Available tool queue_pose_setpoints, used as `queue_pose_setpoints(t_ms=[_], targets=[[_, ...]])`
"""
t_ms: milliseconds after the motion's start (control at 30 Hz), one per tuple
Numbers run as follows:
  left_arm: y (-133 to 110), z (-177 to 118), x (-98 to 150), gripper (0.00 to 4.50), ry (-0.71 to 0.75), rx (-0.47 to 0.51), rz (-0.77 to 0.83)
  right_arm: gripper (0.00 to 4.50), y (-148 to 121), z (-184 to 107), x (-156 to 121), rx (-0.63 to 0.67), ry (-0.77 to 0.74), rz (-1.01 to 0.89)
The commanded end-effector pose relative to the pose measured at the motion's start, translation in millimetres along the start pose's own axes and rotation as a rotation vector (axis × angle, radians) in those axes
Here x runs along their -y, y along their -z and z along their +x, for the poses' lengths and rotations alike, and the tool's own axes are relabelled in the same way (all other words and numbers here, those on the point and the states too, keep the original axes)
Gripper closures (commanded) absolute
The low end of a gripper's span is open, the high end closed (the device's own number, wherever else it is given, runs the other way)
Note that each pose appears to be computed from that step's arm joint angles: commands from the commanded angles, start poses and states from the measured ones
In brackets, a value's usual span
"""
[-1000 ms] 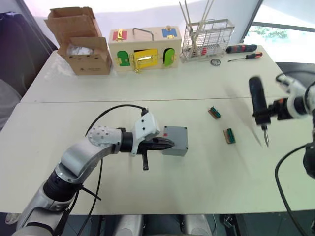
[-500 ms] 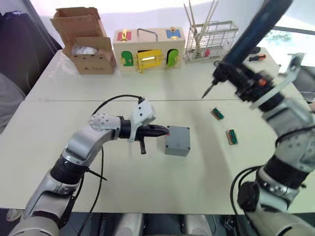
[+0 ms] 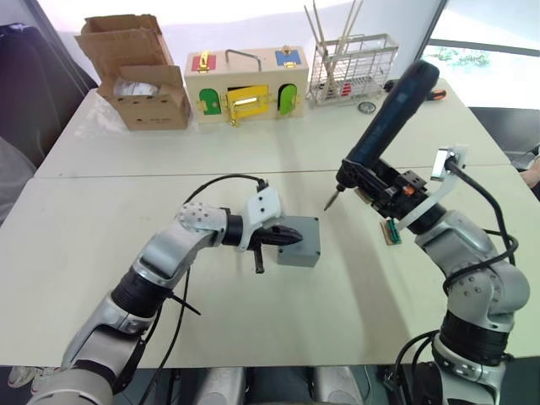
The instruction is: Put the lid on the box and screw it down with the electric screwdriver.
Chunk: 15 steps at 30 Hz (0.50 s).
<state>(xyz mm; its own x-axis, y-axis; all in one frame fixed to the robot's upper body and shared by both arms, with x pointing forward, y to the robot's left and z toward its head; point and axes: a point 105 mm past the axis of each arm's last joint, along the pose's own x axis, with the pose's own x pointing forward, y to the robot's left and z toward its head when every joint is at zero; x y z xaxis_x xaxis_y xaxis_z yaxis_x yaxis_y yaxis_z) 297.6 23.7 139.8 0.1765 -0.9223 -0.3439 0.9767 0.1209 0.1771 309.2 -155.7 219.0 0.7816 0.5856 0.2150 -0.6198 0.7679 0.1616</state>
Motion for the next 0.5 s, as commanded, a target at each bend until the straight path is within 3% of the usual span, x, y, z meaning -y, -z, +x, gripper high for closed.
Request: queue_pose_setpoints(t_ms=[33, 500], targets=[[5.8, 2.4, 1.4, 4.5, 0.007, -0.018, 0.014, 2.73, -16.7, 0.1, -19.6, 0.066, -0.065, -0.045], [6.7, 0.9, 1.6, 4.5, -0.008, -0.015, 0.01, 2.73, -0.7, 3.6, -19.0, 0.026, -0.053, -0.053]])
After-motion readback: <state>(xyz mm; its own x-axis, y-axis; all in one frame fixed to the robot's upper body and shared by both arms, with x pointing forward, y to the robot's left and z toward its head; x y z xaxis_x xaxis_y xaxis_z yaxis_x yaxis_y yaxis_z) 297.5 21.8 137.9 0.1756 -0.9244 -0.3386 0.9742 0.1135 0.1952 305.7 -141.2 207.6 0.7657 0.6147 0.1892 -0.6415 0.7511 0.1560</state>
